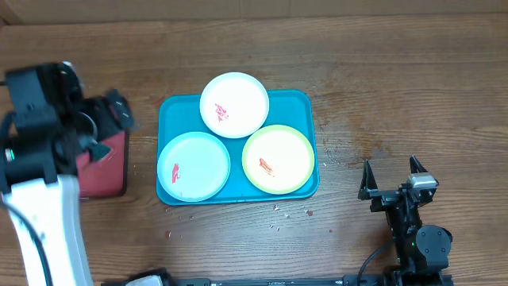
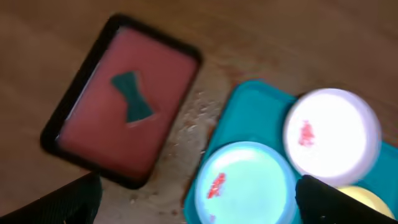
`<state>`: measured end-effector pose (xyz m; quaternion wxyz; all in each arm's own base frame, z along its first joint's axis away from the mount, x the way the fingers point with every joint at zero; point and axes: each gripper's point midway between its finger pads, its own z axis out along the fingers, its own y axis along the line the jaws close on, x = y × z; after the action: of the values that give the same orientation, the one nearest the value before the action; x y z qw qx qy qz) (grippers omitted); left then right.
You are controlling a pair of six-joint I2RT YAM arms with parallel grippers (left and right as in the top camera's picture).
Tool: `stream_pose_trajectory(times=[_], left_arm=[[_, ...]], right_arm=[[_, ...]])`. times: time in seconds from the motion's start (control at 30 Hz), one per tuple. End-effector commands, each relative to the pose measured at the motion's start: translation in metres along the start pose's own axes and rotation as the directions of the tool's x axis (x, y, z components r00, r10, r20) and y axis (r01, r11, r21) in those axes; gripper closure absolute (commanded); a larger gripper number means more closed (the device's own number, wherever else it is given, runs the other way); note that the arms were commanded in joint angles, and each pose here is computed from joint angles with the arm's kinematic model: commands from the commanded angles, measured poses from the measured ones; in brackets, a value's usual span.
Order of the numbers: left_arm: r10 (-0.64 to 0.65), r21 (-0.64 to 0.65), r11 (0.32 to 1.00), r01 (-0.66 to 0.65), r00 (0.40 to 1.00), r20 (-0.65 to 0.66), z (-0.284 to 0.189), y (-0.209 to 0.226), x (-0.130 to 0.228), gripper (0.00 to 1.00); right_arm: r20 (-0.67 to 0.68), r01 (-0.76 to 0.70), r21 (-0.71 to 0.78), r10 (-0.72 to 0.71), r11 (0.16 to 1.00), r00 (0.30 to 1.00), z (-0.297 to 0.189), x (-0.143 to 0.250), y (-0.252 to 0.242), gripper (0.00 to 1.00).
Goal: Clean dirty plates on tray and stack at the side
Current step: 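Move the left gripper over the red tray toward the green sponge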
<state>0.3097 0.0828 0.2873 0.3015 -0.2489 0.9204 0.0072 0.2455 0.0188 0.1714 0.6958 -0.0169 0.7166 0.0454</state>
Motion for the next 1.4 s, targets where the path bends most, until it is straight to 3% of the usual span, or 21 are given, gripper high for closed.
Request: stream_pose_trajectory(times=[0.0, 0.33, 0.5, 0.93, 1.03, 1.07, 1.17, 1.2, 1.27, 1.3, 1.37], left_arm=[[-0.134, -0.146, 0.982, 0.12, 0.987, -0.09, 0.039, 0.043, -0.003, 0.0], [-0.379, -0.293, 0.911, 0.29, 0.867, -0.323, 0.154, 0.106, 0.025, 0.0], [-0.437, -0.284, 0.897, 0.337, 0.764, -0.474, 0.204, 0.114, 0.06, 0.03], [-0.393, -0.229, 0.92, 0.319, 0.772, -0.5, 0.269, 0.116, 0.07, 0.05], [-0.395, -0.232, 0.919, 0.32, 0.762, -0.513, 0.276, 0.116, 0.076, 0.17], [-0.397, -0.235, 0.918, 0.32, 0.755, -0.522, 0.279, 0.116, 0.079, 0.3], [-0.399, -0.236, 0.917, 0.321, 0.745, -0.534, 0.282, 0.116, 0.084, 0.56], [-0.399, -0.237, 0.917, 0.321, 0.744, -0.536, 0.283, 0.116, 0.085, 0.72], [-0.399, -0.237, 0.917, 0.322, 0.744, -0.536, 0.283, 0.116, 0.085, 0.9], [-0.399, -0.237, 0.917, 0.321, 0.743, -0.537, 0.283, 0.116, 0.085, 0.95], [-0.4, -0.239, 0.916, 0.321, 0.739, -0.542, 0.282, 0.116, 0.086, 0.96]], right_arm=[[0.003, -0.003, -0.004, 0.003, 1.0, 1.0, 0.0, 0.002, 0.001, 0.0], [0.003, -0.003, -0.004, 0.003, 1.0, 1.0, 0.0, 0.002, 0.001, 0.0], [0.003, -0.003, -0.004, 0.003, 1.0, 1.0, 0.0, 0.002, 0.001, 0.0], [0.003, -0.003, -0.004, 0.003, 1.0, 1.0, 0.0, 0.002, 0.001, 0.0], [0.003, -0.003, -0.003, 0.003, 1.0, 1.0, 0.0, 0.002, 0.001, 0.0], [0.003, -0.003, -0.004, 0.003, 1.0, 1.0, 0.0, 0.002, 0.001, 0.0], [0.003, -0.003, -0.004, 0.003, 1.0, 1.0, 0.0, 0.002, 0.001, 0.0], [0.004, -0.003, -0.004, 0.003, 1.0, 1.0, 0.0, 0.002, 0.001, 0.0], [0.003, -0.003, -0.003, 0.003, 1.0, 1.0, 0.0, 0.002, 0.001, 0.0], [0.003, -0.003, -0.004, 0.003, 1.0, 1.0, 0.0, 0.002, 0.001, 0.0], [0.004, -0.003, -0.004, 0.003, 1.0, 1.0, 0.0, 0.002, 0.001, 0.0]])
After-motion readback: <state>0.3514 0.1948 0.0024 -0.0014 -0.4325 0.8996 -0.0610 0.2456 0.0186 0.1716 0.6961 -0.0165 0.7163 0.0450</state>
